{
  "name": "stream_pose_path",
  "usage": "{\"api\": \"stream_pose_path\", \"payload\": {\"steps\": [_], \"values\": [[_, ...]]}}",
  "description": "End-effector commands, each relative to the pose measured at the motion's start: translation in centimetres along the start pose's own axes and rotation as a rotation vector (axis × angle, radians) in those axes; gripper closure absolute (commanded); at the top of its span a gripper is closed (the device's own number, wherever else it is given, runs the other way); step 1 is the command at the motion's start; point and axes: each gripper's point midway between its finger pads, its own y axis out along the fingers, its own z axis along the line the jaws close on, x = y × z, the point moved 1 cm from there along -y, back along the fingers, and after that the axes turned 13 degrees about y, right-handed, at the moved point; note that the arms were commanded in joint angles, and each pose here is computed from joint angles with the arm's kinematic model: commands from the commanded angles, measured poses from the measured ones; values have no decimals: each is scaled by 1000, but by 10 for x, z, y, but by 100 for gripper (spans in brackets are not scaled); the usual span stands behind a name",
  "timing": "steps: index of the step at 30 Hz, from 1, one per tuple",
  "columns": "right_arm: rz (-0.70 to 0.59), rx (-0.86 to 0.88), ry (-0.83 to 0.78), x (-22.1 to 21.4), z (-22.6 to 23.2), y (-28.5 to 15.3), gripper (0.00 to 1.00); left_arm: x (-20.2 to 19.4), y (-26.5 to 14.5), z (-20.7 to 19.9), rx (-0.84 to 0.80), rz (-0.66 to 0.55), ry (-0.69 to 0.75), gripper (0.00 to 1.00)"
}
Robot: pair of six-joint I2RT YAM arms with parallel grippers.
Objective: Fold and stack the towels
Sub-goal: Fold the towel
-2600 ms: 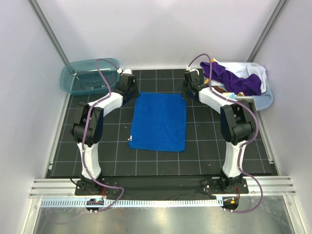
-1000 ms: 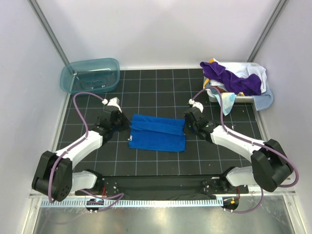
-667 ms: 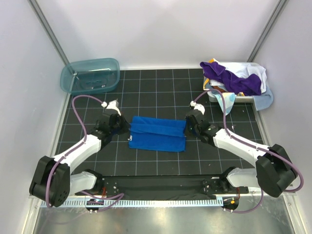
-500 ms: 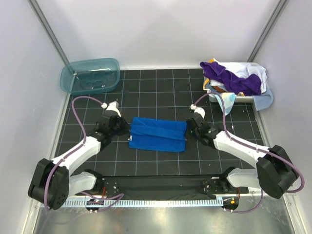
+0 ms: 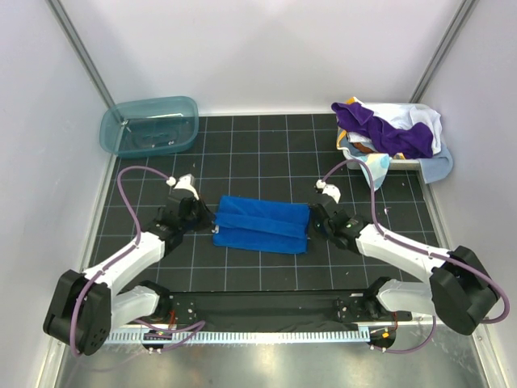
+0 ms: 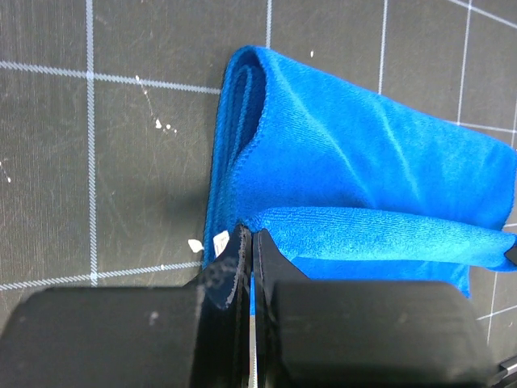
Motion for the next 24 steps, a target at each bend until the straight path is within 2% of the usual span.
{"api": "stream_pose_path", "payload": {"steps": [1, 4, 8, 11, 13, 16, 24], "values": [[-51, 19, 24, 8, 3, -4, 94, 0, -2, 2, 5, -14, -5, 100], [-48, 23, 24, 6, 2, -5, 91, -4, -2, 2, 4, -5, -8, 100], [-33, 39, 21, 1, 2, -4, 82, -9, -4, 4, 5, 0, -17, 93], [-30, 60, 20, 2, 6, -6, 76, -8, -6, 3, 4, -3, -19, 83], [-31, 69, 20, 3, 7, -9, 71, -3, -9, 0, -5, -16, -23, 81], [-34, 72, 18, 5, 8, -12, 64, 4, -14, -3, -17, -37, -33, 71], [-77, 109, 33, 22, 22, -32, 61, 31, -30, -13, -25, -98, -43, 69]]}}
